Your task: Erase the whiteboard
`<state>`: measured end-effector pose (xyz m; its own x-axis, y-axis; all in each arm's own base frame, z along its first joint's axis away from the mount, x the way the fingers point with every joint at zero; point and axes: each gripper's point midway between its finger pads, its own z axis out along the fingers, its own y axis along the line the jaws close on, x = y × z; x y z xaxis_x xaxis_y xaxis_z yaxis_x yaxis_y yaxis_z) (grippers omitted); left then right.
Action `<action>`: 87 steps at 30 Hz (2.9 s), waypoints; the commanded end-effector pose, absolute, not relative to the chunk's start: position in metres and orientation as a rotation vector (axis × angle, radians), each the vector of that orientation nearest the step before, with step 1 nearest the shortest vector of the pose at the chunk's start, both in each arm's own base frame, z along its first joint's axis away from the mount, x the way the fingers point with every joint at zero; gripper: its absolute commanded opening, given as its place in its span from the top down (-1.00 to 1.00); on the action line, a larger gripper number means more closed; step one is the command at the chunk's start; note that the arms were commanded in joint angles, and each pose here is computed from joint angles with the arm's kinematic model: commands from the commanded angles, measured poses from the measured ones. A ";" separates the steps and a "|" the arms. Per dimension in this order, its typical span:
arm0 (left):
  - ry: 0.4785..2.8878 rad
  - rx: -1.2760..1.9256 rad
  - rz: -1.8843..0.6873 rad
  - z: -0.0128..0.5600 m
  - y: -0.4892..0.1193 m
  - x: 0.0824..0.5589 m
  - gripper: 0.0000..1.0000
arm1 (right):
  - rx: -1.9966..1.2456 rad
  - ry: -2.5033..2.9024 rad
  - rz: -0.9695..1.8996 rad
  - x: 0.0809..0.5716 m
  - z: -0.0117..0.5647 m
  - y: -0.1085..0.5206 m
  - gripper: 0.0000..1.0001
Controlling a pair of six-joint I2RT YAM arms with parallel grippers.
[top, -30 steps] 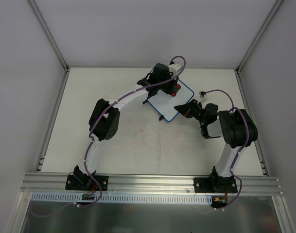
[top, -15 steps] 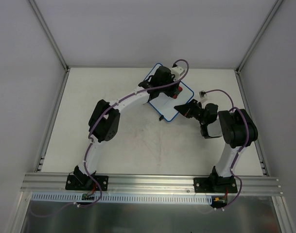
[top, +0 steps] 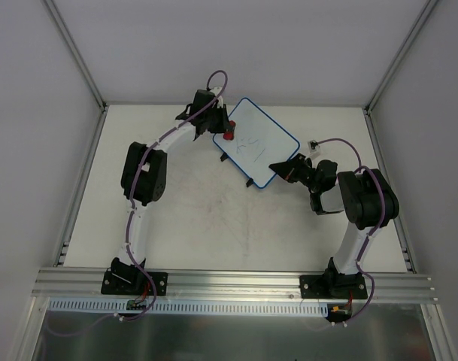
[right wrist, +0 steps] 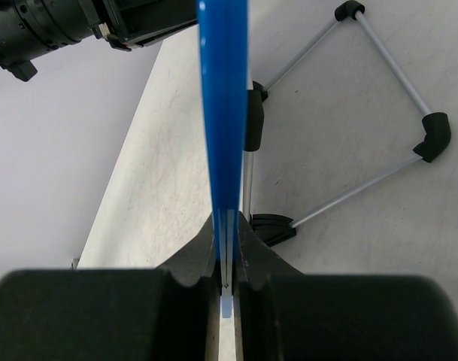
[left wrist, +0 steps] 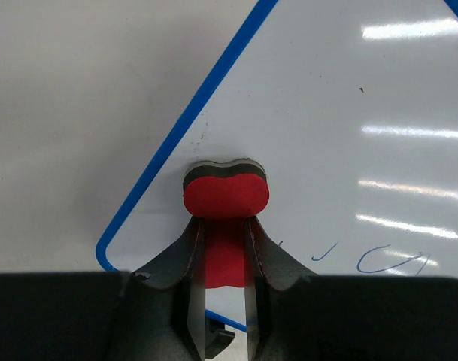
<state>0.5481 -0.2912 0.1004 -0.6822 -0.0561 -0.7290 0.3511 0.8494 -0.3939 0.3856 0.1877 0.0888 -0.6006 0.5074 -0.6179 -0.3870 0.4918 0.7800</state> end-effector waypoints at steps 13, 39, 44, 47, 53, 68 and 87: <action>2.218 0.546 -0.755 0.091 -0.372 0.486 1.00 | -0.094 1.587 1.221 0.393 0.145 0.193 1.00; 2.134 0.718 -0.636 0.094 -0.393 0.462 1.00 | -0.095 1.586 1.226 0.393 0.146 0.193 1.00; 2.267 0.388 -0.729 0.081 -0.338 0.495 1.00 | -0.093 1.589 1.226 0.392 0.145 0.193 1.00; 2.286 0.286 -0.741 0.077 -0.321 0.504 1.00 | -0.091 1.586 1.225 0.393 0.147 0.193 1.00; 2.308 0.174 -0.737 0.067 -0.305 0.516 1.00 | -0.089 1.588 1.225 0.392 0.146 0.193 1.00; 2.167 0.607 -0.636 0.090 -0.360 0.467 1.00 | -0.087 1.593 1.226 0.393 0.144 0.193 1.00; 1.998 1.075 -0.524 0.082 -0.430 0.404 1.00 | -0.086 1.591 1.228 0.394 0.145 0.193 1.00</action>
